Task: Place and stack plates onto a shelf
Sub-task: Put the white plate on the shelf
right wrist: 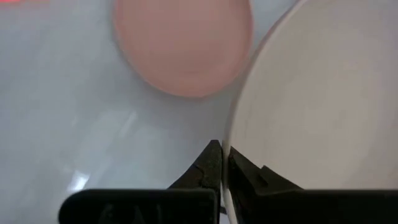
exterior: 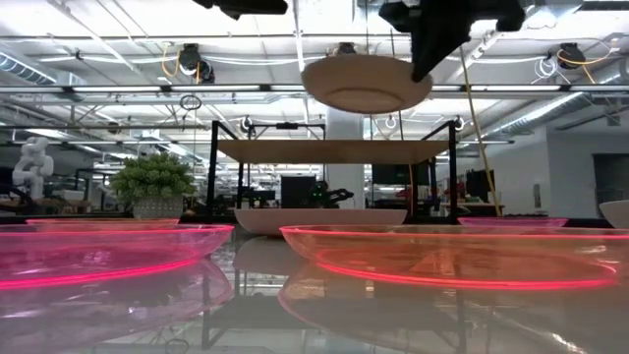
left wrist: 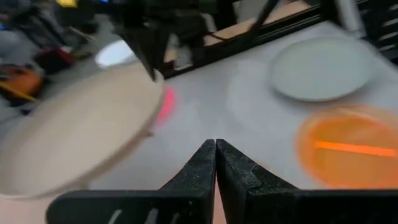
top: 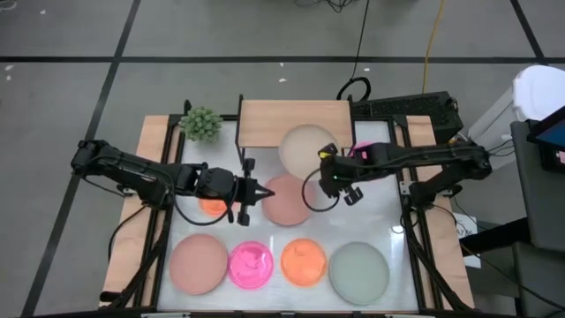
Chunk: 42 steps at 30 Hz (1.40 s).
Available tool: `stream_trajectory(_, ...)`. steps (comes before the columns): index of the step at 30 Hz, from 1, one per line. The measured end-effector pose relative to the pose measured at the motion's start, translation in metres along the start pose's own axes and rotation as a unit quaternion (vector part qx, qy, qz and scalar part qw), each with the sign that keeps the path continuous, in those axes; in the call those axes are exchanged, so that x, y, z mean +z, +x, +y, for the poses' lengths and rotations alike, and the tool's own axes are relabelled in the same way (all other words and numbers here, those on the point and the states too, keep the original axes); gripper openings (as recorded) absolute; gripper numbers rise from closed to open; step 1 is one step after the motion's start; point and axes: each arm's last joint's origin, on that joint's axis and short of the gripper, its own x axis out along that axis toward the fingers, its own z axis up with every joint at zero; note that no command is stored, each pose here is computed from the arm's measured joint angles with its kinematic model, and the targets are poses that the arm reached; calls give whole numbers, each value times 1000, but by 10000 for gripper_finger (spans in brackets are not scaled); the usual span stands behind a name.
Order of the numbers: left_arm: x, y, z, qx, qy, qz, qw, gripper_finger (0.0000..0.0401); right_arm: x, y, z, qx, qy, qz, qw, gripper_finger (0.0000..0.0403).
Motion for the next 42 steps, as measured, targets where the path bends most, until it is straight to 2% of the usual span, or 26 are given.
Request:
stream_trajectory(4,2,0,8,54,23,-1,998,56,-1,11,-8,11,-4,3,1000,0)
stream_trajectory(8,9,-2,19,89,49,5,995,124,0,18,-11,19,-12,-1,1000,0)
stream_trajectory(12,4,1,27,129,108,37,985,186,0,19,-13,15,-28,-4,999,0)
stream_trajectory(15,1,5,32,142,139,53,979,207,1,20,-16,8,-31,-9,999,0)
stream_trajectory(20,-5,15,29,126,181,74,972,211,1,20,-16,6,-46,-10,999,0)
stream_trajectory(27,-20,32,23,97,247,131,955,211,4,20,-19,-6,-61,-25,998,0)
stream_trajectory(32,-23,37,21,91,275,140,947,210,4,20,-19,-6,-61,-25,998,0)
stream_trajectory(37,-26,37,28,95,284,151,942,173,5,20,-18,2,-74,-34,997,0)
stream_trajectory(42,-32,38,33,77,307,168,934,132,7,20,-18,6,-76,-50,996,0)
